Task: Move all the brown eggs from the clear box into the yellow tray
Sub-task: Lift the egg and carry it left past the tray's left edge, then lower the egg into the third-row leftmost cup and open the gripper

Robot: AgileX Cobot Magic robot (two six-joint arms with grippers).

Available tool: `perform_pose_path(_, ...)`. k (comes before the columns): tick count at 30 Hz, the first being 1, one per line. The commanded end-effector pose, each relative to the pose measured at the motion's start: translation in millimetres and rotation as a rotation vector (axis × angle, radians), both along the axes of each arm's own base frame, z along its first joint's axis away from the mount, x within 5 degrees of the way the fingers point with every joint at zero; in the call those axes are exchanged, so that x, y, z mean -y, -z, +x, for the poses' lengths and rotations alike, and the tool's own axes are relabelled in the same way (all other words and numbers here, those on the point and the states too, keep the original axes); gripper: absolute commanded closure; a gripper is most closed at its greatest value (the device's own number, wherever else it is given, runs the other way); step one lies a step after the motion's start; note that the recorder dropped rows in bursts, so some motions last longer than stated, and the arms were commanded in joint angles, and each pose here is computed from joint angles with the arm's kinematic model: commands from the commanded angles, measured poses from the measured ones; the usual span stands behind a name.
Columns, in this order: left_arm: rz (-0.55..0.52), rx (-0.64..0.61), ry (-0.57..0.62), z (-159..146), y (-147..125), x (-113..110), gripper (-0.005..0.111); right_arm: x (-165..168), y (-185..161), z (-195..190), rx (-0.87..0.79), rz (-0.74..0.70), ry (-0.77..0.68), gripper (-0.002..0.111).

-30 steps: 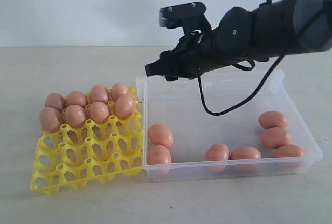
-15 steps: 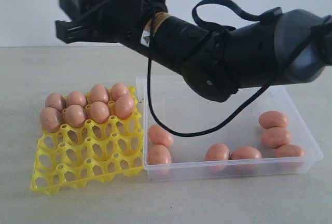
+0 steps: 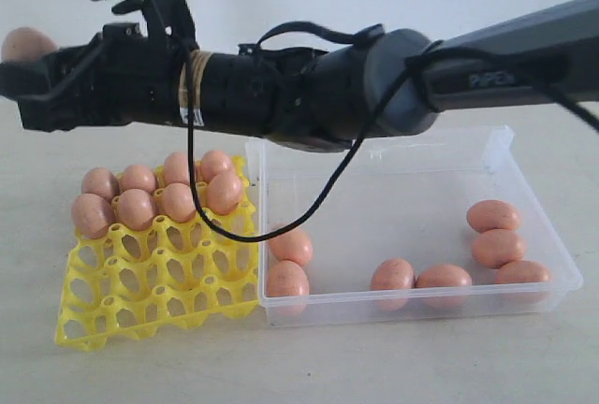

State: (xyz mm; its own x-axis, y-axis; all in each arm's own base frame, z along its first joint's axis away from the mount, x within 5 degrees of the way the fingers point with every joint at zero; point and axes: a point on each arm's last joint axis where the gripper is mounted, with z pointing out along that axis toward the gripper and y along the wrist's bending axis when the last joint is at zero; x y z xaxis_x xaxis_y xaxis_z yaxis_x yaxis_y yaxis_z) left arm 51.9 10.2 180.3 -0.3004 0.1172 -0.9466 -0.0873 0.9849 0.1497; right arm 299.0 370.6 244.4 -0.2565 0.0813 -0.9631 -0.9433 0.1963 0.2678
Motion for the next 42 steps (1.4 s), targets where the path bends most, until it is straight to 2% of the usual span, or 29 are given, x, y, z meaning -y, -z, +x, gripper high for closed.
perform_pose_path(1, -0.003, 0.005, 0.007, 0, 1, 0, 0.085, -12, 34, 6, -0.099, -0.061, -0.058, 0.109)
perform_pose_path(8, -0.003, 0.005, 0.007, 0, 1, 0, 0.085, -17, 79, -1, -0.244, -0.146, -0.175, 0.109)
perform_pose_path(14, -0.003, 0.005, 0.007, 0, 1, 0, 0.085, -23, 71, 5, -0.249, -0.143, -0.154, 0.109)
perform_pose_path(18, -0.003, 0.005, 0.007, 0, 1, 0, 0.085, -38, 70, 14, -0.303, -0.216, -0.046, 0.109)
perform_pose_path(21, -0.003, 0.005, 0.007, 0, 1, 0, 0.085, -48, 78, 16, -0.276, -0.298, -0.059, 0.109)
perform_pose_path(27, -0.003, 0.005, 0.007, 0, 1, 0, 0.085, -50, 94, 8, -0.259, -0.344, -0.170, 0.109)
perform_pose_path(32, -0.003, 0.005, 0.007, 0, 1, 0, 0.085, -50, 108, 9, -0.240, -0.399, -0.154, 0.109)
perform_pose_path(42, -0.003, 0.005, 0.007, 0, 1, 0, 0.085, -48, 114, 11, -0.169, -0.477, -0.127, 0.109)
